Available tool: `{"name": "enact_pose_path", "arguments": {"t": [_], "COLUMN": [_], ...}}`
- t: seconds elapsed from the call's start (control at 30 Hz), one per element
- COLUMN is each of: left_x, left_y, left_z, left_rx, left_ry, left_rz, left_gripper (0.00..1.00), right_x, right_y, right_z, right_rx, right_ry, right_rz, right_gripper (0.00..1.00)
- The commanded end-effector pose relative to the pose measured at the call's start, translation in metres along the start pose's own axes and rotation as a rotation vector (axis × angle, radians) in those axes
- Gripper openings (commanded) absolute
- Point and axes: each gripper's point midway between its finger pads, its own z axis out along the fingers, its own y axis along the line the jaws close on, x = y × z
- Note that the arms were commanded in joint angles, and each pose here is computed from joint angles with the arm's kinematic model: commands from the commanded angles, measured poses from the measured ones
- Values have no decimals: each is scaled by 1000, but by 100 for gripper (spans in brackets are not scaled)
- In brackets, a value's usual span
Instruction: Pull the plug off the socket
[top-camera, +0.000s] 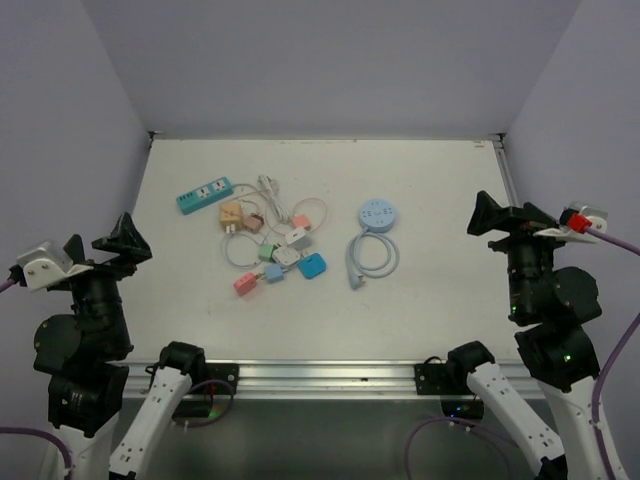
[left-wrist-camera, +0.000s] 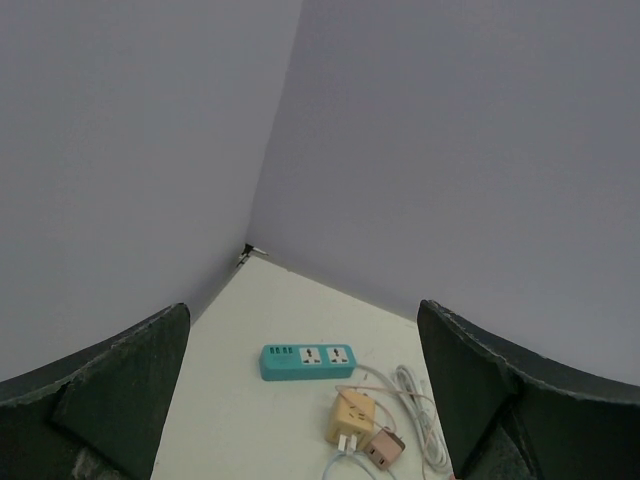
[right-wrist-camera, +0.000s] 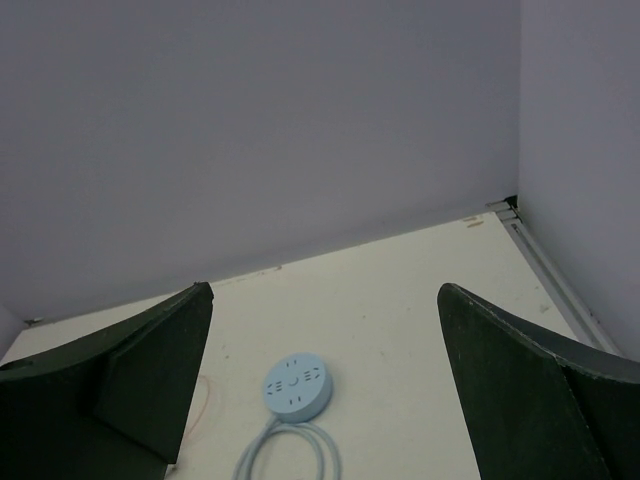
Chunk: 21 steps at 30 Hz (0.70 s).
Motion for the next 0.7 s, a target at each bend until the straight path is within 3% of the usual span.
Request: {"name": "enact_pose_path", "arguments": {"t": [0.0,0.67], "left_x": [-7,24], "left_y": [3,-3], "left_z": [3,15], "left_rx": [-24,-14], "left_ry": [-55,-5], "left_rz": [-16,1], "left_gripper": [100,100], "right_x": [-16,-1], "right_y": [1,13], "right_z": [3,15], "right_rx": [-1,-32], "right_ry": [-76,-15], "right_rz": [1,-14], "right_gripper": [99,99]}}
